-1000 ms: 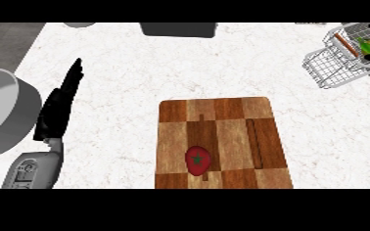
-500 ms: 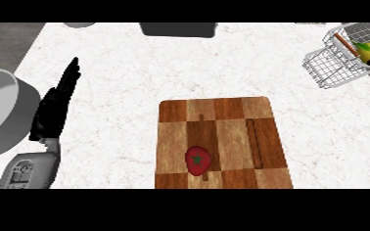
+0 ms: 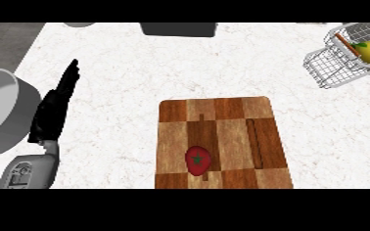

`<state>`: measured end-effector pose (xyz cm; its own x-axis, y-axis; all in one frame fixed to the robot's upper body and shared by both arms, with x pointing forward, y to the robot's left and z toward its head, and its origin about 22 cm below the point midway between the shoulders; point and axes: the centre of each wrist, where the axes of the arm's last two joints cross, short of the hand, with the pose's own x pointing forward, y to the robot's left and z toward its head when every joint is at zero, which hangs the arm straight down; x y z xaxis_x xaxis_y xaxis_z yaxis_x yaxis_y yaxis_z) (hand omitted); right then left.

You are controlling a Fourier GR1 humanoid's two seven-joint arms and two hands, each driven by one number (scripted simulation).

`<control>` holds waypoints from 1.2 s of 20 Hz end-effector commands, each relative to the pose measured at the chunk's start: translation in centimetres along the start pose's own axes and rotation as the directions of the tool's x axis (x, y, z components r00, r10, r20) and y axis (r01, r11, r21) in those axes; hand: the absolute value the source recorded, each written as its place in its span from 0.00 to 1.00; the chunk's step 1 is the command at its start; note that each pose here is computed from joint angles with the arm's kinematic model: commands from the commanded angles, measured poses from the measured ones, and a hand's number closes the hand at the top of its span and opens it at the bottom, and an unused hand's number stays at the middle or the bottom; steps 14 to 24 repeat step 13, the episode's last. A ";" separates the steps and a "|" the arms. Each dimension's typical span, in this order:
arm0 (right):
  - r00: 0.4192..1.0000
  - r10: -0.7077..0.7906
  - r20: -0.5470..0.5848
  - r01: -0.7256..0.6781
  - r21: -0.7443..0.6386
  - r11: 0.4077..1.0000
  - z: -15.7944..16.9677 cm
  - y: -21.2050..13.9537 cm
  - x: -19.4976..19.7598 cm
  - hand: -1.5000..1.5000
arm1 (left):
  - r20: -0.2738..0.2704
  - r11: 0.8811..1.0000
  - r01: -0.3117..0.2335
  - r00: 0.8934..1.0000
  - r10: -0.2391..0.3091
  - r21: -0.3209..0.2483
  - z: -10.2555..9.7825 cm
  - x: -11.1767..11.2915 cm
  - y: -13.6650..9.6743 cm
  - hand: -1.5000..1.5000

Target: Pick the lemon from the cutting board and place it in the tiered basket

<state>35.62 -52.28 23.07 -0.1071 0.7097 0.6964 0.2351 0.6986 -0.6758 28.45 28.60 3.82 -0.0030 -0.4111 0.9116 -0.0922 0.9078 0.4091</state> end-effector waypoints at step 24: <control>0.976 -0.200 -0.087 0.201 0.001 0.980 9.9 -8.7 -5.1 0.00 | 0.005 1.000 0.004 1.000 -0.004 0.011 0.0 0.0 -0.1 0.50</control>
